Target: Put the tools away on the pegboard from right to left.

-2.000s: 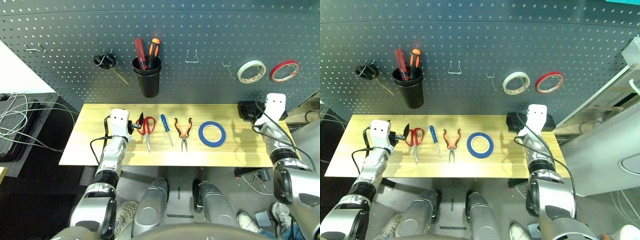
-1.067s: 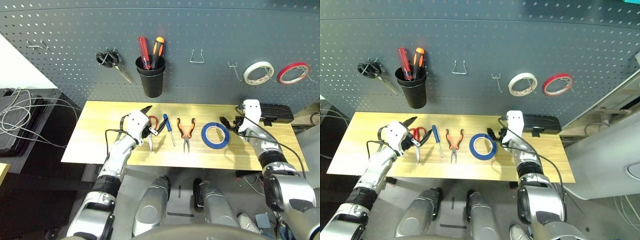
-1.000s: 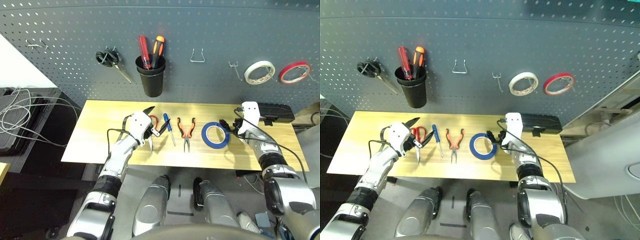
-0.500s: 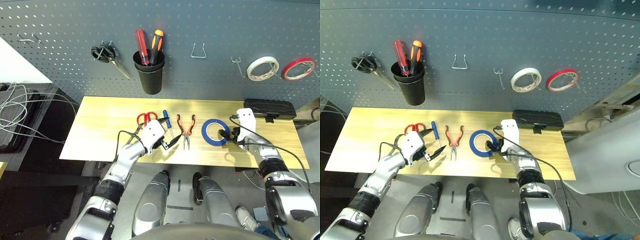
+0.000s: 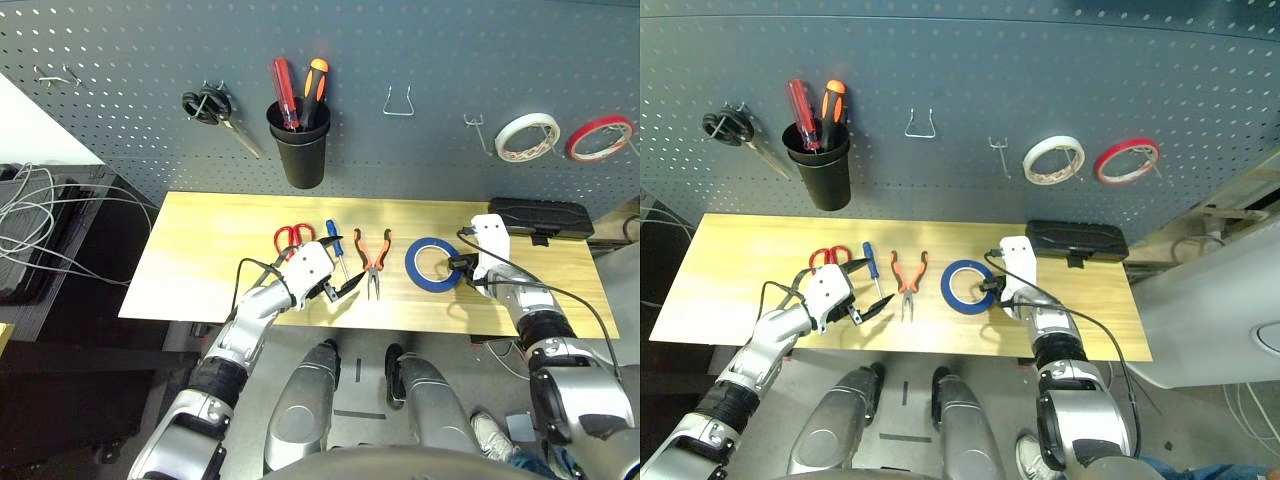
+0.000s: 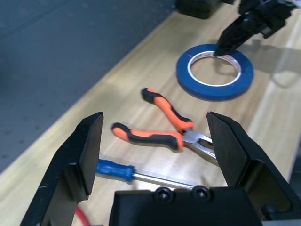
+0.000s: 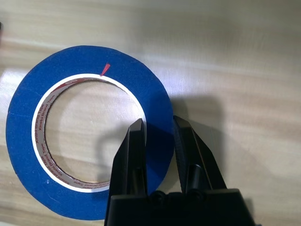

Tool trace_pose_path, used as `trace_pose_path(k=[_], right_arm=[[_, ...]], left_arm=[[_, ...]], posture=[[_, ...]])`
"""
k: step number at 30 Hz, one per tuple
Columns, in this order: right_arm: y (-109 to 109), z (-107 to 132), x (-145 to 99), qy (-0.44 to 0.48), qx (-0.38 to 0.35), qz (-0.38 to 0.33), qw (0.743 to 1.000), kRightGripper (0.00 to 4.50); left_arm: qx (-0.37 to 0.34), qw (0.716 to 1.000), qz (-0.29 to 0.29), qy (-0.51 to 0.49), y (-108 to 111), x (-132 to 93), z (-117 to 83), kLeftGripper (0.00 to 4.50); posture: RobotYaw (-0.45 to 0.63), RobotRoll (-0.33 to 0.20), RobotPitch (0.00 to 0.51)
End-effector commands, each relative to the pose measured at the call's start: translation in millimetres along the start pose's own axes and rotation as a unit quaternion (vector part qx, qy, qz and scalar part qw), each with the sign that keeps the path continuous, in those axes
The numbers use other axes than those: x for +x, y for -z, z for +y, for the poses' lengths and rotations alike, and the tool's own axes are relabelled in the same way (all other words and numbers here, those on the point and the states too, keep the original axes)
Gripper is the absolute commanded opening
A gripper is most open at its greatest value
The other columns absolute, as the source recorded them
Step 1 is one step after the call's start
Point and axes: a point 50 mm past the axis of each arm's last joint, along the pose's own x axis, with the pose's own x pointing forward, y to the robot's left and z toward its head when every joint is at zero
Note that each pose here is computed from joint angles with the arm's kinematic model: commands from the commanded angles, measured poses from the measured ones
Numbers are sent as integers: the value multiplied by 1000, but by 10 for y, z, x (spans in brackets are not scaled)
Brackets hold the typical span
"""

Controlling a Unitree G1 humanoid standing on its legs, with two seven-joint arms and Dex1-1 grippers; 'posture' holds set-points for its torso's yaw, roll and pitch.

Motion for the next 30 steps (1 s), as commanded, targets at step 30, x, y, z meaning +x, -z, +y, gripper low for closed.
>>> trace_pose_path(k=[30], right_arm=[[-748,-101,-997,106,-326,-453,823,711]], left_arm=[[44,997,-49,-38,-100,47,179,4500]], posture=[[99,0,254]])
